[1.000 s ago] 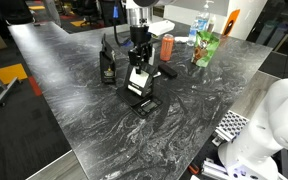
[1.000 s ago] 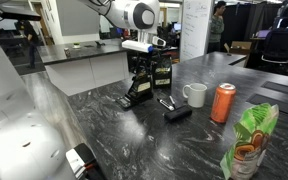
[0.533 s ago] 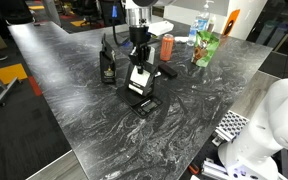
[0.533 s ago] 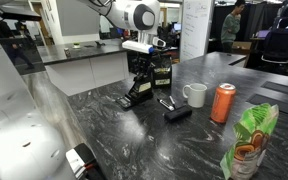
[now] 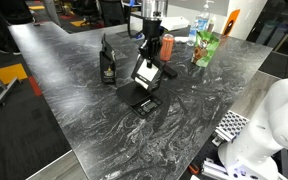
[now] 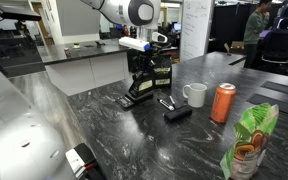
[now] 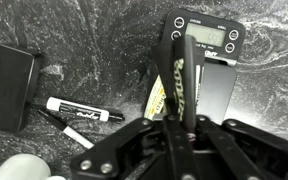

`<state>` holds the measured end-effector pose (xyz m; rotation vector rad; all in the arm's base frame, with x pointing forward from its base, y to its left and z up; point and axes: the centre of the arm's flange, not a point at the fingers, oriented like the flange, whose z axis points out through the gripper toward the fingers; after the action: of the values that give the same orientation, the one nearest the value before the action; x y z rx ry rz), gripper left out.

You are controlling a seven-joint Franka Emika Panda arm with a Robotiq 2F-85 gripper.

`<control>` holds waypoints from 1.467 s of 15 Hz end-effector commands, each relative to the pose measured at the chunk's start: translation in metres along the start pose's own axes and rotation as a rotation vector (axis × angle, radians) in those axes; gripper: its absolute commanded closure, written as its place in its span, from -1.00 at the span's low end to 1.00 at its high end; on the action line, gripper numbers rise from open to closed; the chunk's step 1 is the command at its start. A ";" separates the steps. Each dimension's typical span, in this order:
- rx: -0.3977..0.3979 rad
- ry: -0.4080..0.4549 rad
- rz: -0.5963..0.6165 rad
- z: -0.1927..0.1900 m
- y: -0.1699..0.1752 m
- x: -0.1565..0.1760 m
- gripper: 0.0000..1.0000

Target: Remove the black packet from the scale, put it on the table and press the left button on the scale

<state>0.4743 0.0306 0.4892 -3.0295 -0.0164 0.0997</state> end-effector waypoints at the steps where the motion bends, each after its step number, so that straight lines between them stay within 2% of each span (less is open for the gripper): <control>1: -0.005 0.030 0.126 0.001 0.020 -0.045 0.97; 3: -0.033 0.016 0.195 0.001 0.027 -0.058 0.97; 9: -0.222 -0.112 0.392 0.000 0.039 -0.081 0.97; 13: -0.246 -0.183 0.401 0.012 0.051 -0.080 0.97; 17: -0.320 -0.181 0.402 0.028 0.076 -0.068 0.97; 18: -0.327 -0.190 0.402 0.031 0.081 -0.065 0.39; 19: -0.334 -0.199 0.399 0.033 0.083 -0.064 0.36; 22: -0.304 -0.223 0.362 0.033 0.076 -0.061 -0.06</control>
<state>0.4022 -0.0422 0.4522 -3.2715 0.6151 0.4932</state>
